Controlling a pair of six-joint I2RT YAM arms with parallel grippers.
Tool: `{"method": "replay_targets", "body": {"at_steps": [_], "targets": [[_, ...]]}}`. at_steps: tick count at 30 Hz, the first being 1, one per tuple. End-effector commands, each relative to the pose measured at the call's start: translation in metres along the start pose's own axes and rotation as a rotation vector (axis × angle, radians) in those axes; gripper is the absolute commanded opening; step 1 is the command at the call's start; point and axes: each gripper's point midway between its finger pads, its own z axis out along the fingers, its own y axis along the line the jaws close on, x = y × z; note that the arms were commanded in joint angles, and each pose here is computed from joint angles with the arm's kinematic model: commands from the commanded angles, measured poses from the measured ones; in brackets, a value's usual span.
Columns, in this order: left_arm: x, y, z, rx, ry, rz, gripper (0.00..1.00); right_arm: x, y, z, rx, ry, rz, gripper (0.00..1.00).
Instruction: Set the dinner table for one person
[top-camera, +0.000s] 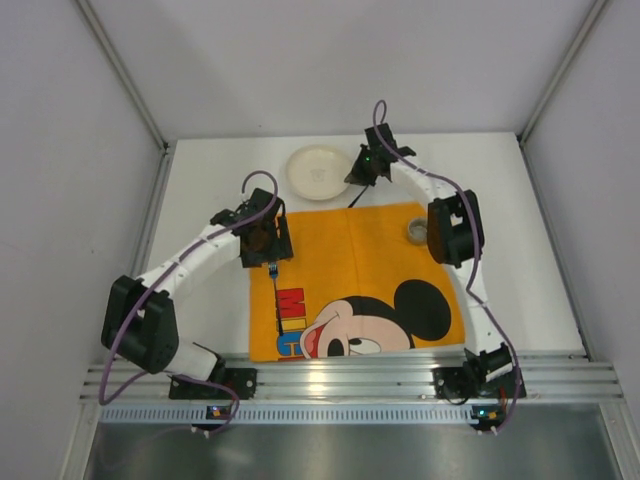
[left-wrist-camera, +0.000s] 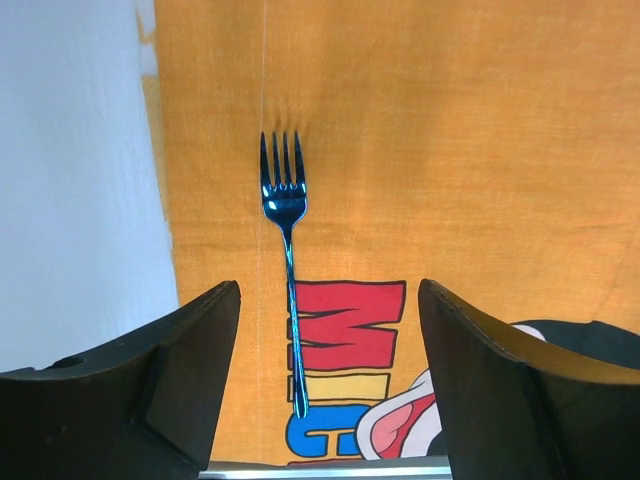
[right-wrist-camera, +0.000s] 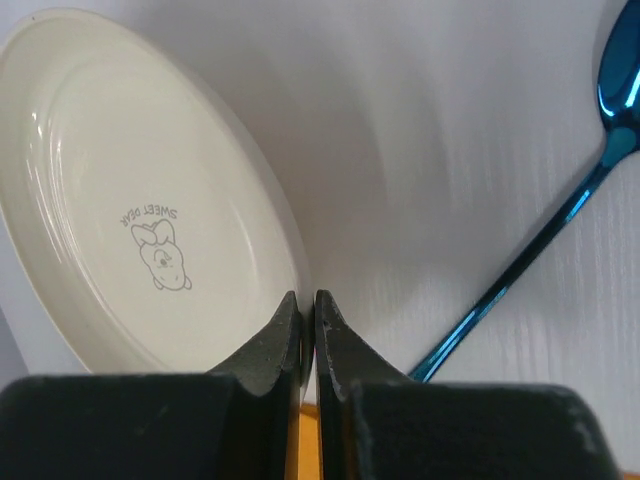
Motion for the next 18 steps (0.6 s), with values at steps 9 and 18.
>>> {"method": "replay_targets", "body": {"at_steps": [9,18], "targets": [[-0.052,-0.007,-0.023,-0.03,-0.115,0.053,0.79,0.028,-0.003,-0.179,-0.078,-0.036,-0.087,0.0],[-0.087,-0.012,-0.028,-0.035,-0.17,0.057,0.81,0.158,-0.097,-0.205,0.038,0.165,-0.126,0.0]]}}
